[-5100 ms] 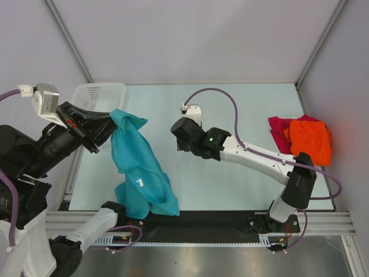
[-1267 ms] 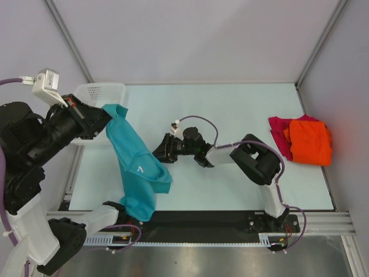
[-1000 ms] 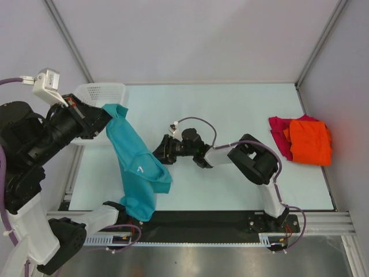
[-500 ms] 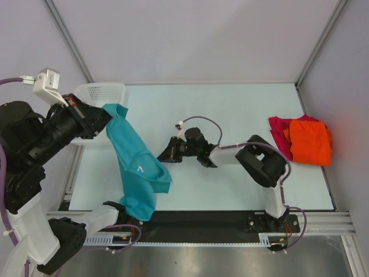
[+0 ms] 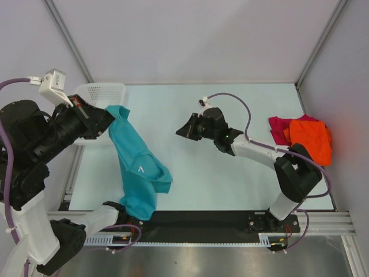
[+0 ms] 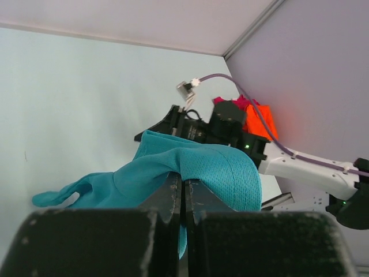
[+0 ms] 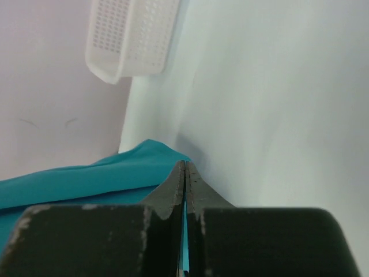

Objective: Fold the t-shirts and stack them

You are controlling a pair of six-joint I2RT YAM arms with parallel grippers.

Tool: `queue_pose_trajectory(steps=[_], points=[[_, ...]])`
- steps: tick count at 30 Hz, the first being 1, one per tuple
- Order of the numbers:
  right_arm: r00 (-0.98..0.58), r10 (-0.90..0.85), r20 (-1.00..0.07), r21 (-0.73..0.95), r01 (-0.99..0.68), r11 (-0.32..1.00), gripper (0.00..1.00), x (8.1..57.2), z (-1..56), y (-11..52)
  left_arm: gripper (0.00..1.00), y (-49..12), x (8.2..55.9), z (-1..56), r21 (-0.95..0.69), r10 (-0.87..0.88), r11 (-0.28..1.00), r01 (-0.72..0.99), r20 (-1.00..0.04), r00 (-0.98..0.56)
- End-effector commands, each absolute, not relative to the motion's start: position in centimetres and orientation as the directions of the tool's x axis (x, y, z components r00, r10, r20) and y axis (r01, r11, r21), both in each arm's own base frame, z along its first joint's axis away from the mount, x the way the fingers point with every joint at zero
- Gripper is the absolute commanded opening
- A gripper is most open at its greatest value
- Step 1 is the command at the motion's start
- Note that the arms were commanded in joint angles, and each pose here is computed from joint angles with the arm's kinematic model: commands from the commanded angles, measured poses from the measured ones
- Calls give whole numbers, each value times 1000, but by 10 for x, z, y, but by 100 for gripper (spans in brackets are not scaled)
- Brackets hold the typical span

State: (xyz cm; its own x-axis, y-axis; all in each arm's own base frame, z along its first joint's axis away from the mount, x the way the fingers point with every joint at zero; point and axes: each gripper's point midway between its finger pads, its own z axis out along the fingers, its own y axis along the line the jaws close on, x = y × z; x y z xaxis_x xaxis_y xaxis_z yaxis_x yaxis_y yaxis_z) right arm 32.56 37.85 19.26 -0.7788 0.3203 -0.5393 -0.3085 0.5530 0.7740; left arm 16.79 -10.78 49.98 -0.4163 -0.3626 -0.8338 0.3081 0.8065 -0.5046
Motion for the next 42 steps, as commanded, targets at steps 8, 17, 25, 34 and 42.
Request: queue_pose_trajectory(steps=[8, 17, 25, 34, 42], points=[[-891, 123, -437, 815, -334, 473, 16, 286, 151, 438, 0, -147, 161, 513, -600, -383, 650, 466, -788, -481], [-853, 233, -468, 762, -256, 595, 18, 304, 144, 380, 0, -219, 197, 455, -723, -265, 431, 540, -674, -690], [-835, 248, -491, 737, -247, 630, 21, 312, 151, 380, 0, -281, 155, 496, -639, -80, 219, 737, -765, -639], [-816, 257, -518, 708, -240, 664, 22, 317, 160, 378, 0, -276, 81, 605, -516, -123, -90, 852, -843, -524], [-803, 252, -539, 683, -243, 688, 24, 320, 168, 376, 0, -246, 37, 632, -408, -187, -243, 880, -870, -455]])
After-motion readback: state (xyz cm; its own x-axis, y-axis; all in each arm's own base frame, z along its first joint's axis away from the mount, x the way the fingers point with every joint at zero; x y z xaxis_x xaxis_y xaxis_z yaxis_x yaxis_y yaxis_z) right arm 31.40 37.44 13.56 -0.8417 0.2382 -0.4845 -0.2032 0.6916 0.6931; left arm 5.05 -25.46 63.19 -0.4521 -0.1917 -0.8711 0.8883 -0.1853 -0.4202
